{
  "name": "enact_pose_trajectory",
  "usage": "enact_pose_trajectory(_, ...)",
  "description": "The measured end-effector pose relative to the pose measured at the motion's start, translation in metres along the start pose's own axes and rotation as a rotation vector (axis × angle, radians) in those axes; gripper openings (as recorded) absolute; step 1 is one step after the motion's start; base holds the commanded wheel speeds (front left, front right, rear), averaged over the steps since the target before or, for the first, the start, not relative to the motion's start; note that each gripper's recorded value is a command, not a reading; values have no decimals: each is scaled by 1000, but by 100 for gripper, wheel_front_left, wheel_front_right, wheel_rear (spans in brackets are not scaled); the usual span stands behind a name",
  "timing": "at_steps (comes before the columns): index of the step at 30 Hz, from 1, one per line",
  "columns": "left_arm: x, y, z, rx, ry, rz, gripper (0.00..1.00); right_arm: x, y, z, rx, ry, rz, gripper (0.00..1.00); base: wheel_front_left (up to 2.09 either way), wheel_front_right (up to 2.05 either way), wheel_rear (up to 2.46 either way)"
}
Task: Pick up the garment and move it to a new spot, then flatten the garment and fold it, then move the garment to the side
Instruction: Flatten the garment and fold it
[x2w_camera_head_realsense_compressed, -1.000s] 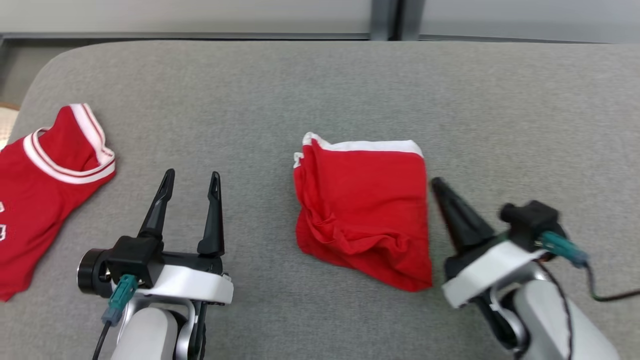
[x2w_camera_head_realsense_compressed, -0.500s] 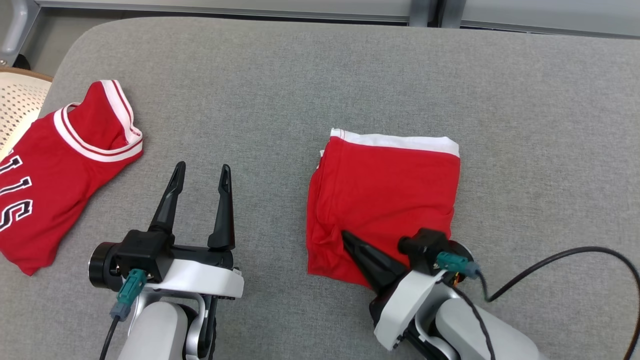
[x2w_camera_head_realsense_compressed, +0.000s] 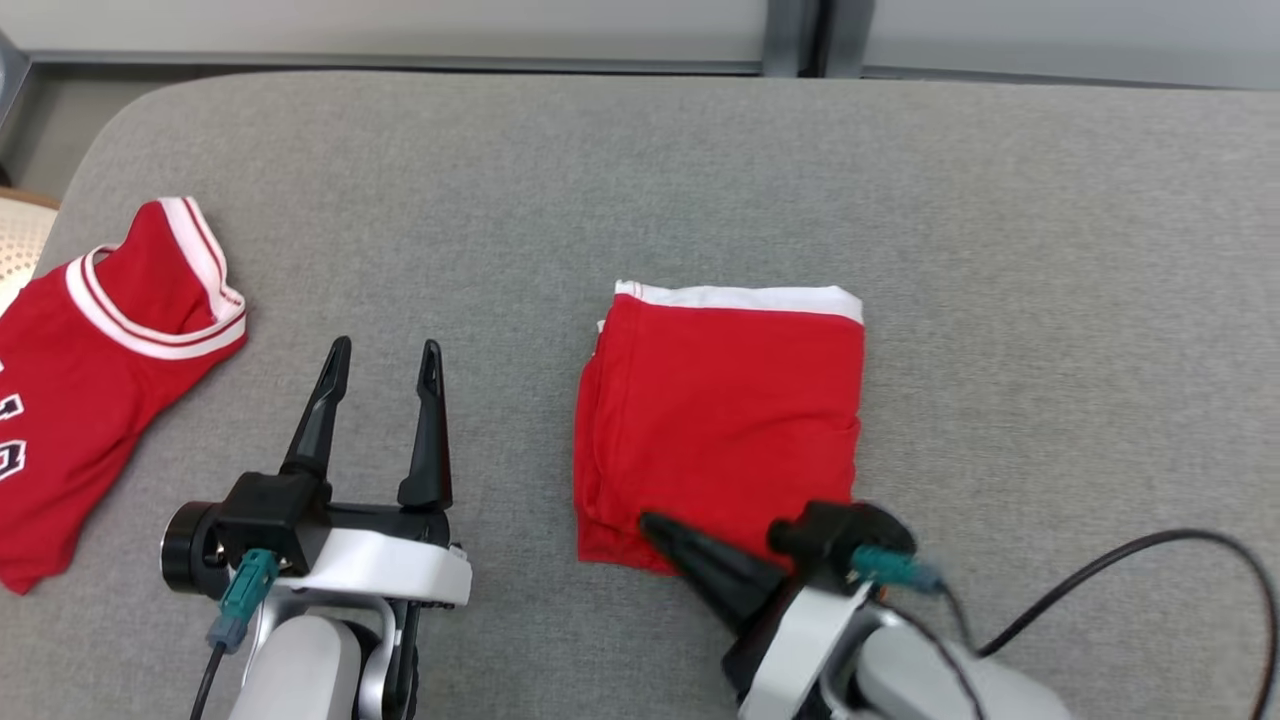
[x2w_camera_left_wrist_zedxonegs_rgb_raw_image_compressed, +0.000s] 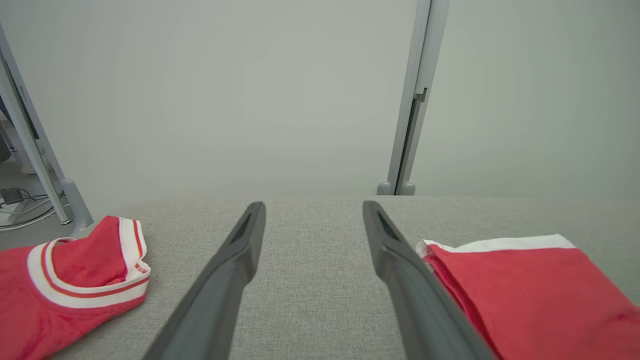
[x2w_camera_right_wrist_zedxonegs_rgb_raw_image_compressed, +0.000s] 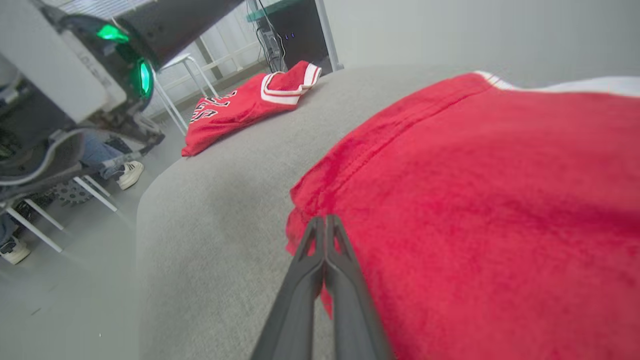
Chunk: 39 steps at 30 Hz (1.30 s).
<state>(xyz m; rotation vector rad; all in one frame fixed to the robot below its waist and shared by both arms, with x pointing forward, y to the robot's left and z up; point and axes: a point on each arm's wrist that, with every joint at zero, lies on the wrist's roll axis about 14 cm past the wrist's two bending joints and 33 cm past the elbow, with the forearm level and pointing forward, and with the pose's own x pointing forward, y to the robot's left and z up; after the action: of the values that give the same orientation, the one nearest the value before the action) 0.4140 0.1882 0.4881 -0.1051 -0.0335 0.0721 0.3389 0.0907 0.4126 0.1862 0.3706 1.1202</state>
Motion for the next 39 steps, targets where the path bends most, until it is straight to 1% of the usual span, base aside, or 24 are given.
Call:
enact_pose_trajectory(2,-2,-2,0,2,1,-8,100,-6,-15,18,4,-56,-55,0,0,0,0)
enact_pose_trajectory(4,-2,-4,3,2,-8,-17,100,-18,-37,34,23,-113,-140,0,0,0,0)
enact_pose_trajectory(10,-8,-11,8,12,-19,-48,100,-74,-91,67,47,-270,-397,0,0,0,0)
enact_pose_trajectory(11,-9,-12,8,13,-19,-52,100,-85,-98,70,42,-285,-436,26,0,0,0)
enact_pose_trajectory(12,-10,-13,9,14,-20,-57,100,-96,-105,73,37,-302,-478,76,0,0,0)
enact_pose_trajectory(13,-11,-13,10,16,-21,-60,100,-107,-112,76,33,-320,-516,100,0,0,0)
enact_pose_trajectory(16,-16,-16,10,20,-22,-74,100,-141,-129,88,1,-376,-629,100,0,0,0)
enact_pose_trajectory(18,-21,-16,10,26,-17,-79,100,-161,-133,91,-16,-400,-689,100,0,0,0)
enact_pose_trajectory(21,-29,-14,10,30,-10,-82,100,-186,-134,90,-43,-411,-757,100,0,0,0)
enact_pose_trajectory(24,-36,-15,10,31,-4,-88,100,-205,-130,91,-72,-415,-802,100,0,0,0)
enact_pose_trajectory(33,-54,-18,10,36,14,-113,100,-245,-109,91,-115,-411,-887,100,0,0,0)
enact_pose_trajectory(39,-58,-20,12,34,18,-119,100,-253,-95,97,-132,-421,-899,100,0,0,0)
